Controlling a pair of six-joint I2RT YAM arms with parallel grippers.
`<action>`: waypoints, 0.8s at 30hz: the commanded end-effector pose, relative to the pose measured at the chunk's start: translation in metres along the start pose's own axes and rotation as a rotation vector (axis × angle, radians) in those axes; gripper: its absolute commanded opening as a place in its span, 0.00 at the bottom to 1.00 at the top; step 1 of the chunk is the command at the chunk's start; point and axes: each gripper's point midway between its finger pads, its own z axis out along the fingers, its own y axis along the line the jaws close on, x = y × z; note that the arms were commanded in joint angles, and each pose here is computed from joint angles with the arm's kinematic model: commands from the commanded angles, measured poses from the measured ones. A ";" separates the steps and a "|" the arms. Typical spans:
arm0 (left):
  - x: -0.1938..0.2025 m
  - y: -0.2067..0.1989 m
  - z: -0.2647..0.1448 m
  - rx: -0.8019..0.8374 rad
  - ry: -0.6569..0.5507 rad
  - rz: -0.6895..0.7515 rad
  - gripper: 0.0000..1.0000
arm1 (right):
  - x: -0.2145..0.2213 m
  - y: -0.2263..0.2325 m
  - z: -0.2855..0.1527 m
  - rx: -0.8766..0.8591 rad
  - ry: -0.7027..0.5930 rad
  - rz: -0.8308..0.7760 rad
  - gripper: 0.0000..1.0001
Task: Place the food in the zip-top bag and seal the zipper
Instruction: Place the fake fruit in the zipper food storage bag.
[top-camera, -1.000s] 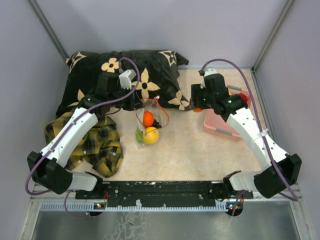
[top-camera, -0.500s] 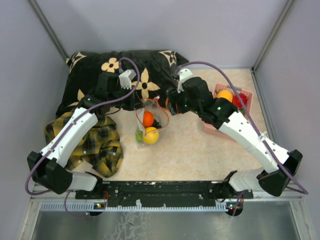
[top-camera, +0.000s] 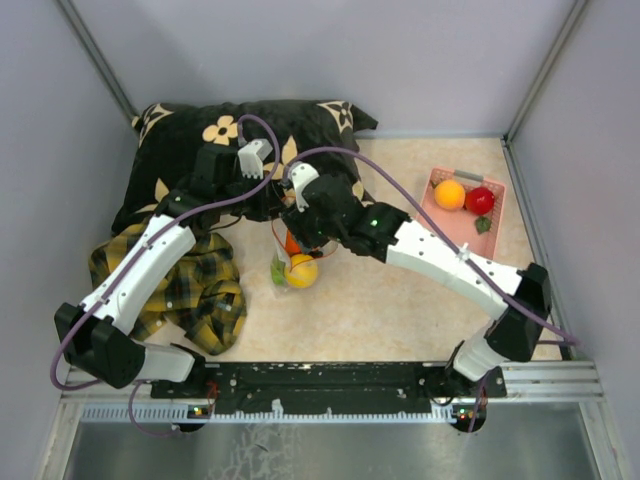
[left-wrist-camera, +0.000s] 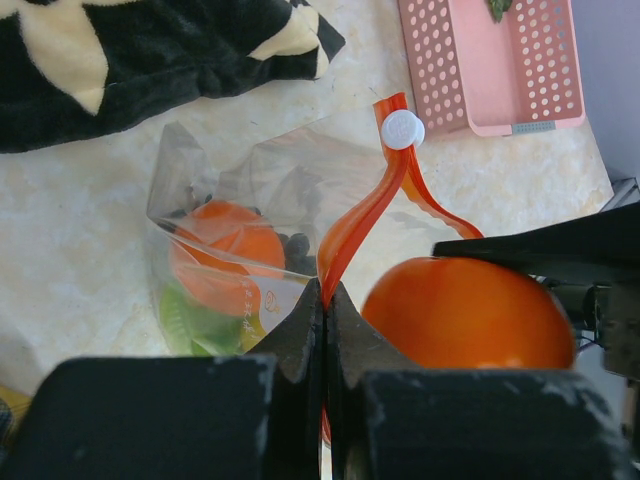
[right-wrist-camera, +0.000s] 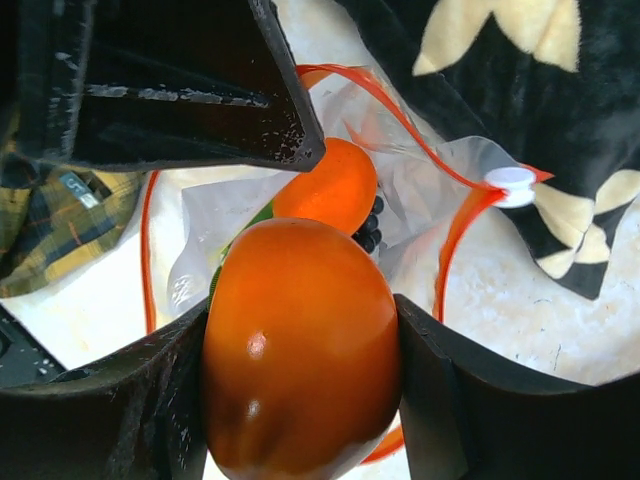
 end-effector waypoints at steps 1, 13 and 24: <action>-0.010 -0.008 -0.005 0.033 -0.042 0.014 0.00 | -0.023 -0.007 0.001 0.075 -0.042 -0.032 0.49; -0.009 -0.008 -0.004 0.037 -0.037 0.011 0.00 | -0.018 -0.016 -0.002 0.120 -0.027 -0.054 0.71; -0.010 -0.008 -0.005 0.033 -0.043 0.016 0.00 | -0.034 -0.023 -0.023 0.141 -0.091 -0.034 0.73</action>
